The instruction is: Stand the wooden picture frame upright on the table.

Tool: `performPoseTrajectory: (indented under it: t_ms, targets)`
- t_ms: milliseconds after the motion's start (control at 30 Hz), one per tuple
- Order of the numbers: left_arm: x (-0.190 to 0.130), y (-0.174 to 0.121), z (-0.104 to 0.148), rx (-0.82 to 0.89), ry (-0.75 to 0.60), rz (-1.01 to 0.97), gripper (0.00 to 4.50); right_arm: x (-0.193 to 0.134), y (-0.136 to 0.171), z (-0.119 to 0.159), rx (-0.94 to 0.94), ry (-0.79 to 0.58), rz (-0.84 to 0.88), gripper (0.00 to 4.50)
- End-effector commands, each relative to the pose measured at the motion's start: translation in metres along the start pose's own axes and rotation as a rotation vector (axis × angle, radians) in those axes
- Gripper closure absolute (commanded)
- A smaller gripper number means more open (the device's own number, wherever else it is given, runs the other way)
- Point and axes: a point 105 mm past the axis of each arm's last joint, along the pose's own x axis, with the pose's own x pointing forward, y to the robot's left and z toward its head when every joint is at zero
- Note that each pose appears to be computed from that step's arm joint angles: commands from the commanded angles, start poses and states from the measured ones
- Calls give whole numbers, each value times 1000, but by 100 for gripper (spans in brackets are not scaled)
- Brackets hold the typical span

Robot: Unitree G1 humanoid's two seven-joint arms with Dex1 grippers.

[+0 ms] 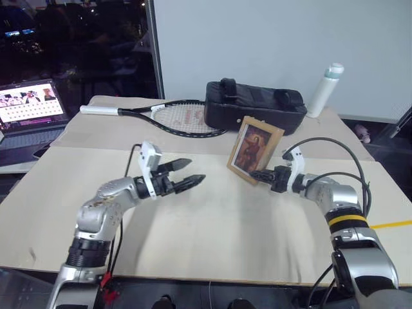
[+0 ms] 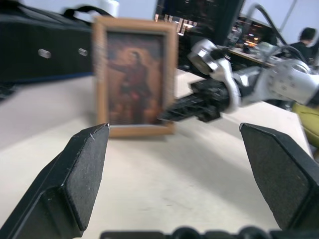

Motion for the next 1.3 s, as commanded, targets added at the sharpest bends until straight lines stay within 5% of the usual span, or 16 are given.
performPoseTrajectory:
  t_ms: [33, 367, 500, 667, 933, 1133, 1300]
  targets:
    - [-3, 1, 5, 55, 22, 20, 0, 2, 13, -8, -31, 34, 103, 330]
    - [-13, 14, -20, 94, 192, 97, 0, -5, 53, -26, -42, 77, 349, 330]
    - [-13, 14, -25, 90, 209, 80, 0, -17, 65, -32, -93, 122, 420, 155]
    - [-14, 22, -28, 100, 225, 85, 0, -38, 67, -31, -122, 152, 438, 6]
    - [-24, 29, -36, 111, 239, 115, 0, -87, 54, -40, -231, 190, 299, 6]
    - [-45, 41, -46, 103, 236, 252, 0, -128, 46, -28, -538, 36, 2, 6]
    - [-48, 49, -54, 63, 192, 343, 0, -142, 46, -12, -565, -151, -224, 6]
